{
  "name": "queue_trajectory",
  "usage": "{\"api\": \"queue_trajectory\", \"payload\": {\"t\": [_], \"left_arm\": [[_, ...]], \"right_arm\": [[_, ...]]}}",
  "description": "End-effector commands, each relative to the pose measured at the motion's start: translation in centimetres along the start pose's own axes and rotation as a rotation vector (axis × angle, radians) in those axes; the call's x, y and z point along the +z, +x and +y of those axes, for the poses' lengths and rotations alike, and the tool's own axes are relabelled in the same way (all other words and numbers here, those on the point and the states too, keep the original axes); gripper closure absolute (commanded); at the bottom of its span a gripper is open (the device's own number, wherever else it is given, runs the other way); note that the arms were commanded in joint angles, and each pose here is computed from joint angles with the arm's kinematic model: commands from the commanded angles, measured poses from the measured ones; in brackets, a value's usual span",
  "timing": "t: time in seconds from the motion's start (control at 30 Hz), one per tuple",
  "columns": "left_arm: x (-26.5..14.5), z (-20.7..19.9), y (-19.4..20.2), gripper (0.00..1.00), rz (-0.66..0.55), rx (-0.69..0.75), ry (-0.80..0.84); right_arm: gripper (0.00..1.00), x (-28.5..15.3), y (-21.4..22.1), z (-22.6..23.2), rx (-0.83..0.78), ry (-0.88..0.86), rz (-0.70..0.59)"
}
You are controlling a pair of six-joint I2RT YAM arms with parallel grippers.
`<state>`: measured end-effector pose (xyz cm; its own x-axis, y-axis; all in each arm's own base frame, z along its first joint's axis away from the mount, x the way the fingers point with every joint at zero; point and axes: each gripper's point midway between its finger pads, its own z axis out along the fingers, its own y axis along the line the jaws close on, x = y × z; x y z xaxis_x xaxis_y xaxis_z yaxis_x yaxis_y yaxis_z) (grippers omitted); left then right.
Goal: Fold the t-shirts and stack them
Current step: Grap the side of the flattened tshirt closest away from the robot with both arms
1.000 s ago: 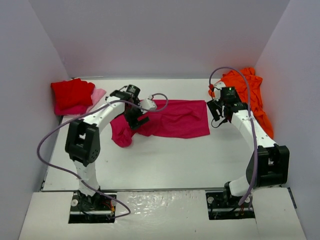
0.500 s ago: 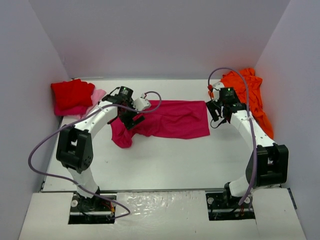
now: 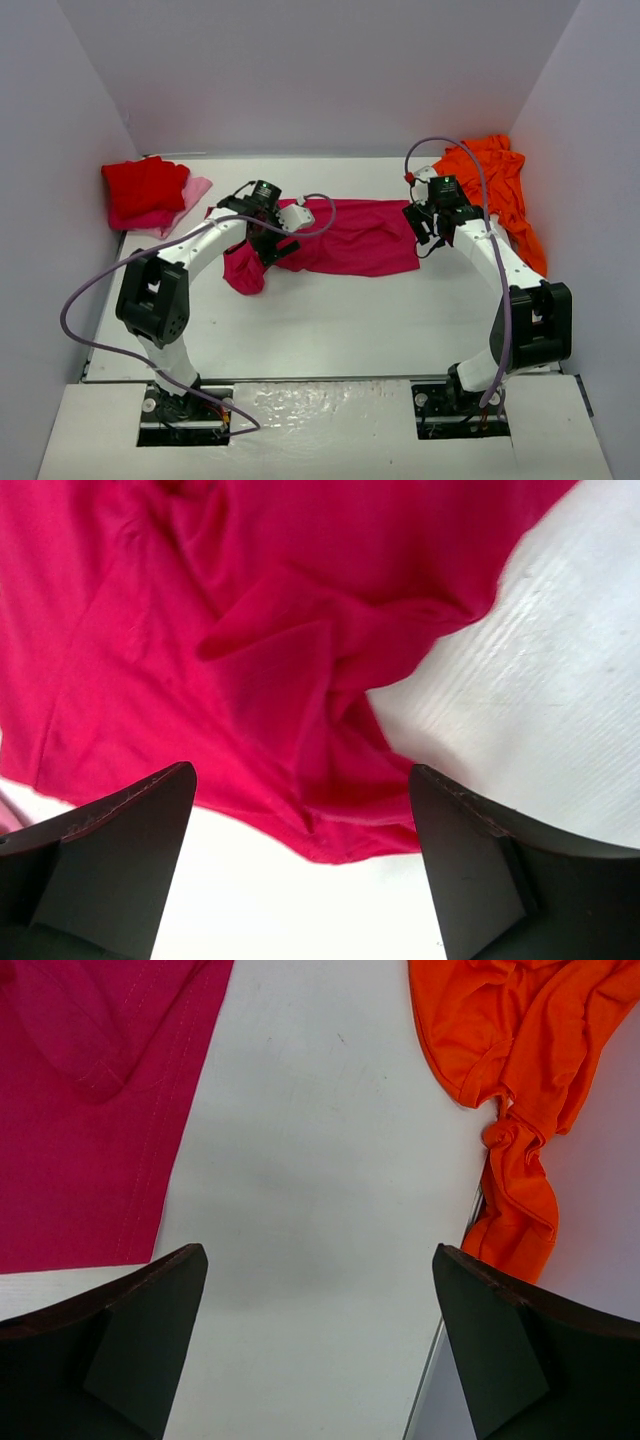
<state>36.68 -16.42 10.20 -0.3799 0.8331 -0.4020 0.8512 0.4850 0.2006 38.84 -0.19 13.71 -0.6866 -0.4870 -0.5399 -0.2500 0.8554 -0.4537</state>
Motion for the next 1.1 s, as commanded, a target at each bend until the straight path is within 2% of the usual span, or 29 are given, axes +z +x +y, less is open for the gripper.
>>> {"api": "queue_trajectory", "payload": {"t": [0.0, 0.17, 0.43, 1.07], "left_arm": [[1.3, -1.5, -1.6, 0.17, 0.001, 0.075, -0.027], [3.4, -3.1, -2.4, 0.26, 0.049, 0.133, -0.025], [4.9, -2.0, -2.4, 0.28, 0.087, 0.147, -0.06], [0.8, 0.9, -3.4, 0.28, 0.041, 0.166, -0.175]], "right_arm": [[0.07, -0.1, -0.9, -0.9, 0.026, 0.043, -0.032], [0.09, 0.2, -0.5, -0.6, 0.02, 0.035, -0.021], [0.09, 0.1, -0.2, -0.3, 0.014, 0.029, -0.018], [0.09, 0.4, 0.0, -0.1, 0.015, 0.025, -0.015]]}}
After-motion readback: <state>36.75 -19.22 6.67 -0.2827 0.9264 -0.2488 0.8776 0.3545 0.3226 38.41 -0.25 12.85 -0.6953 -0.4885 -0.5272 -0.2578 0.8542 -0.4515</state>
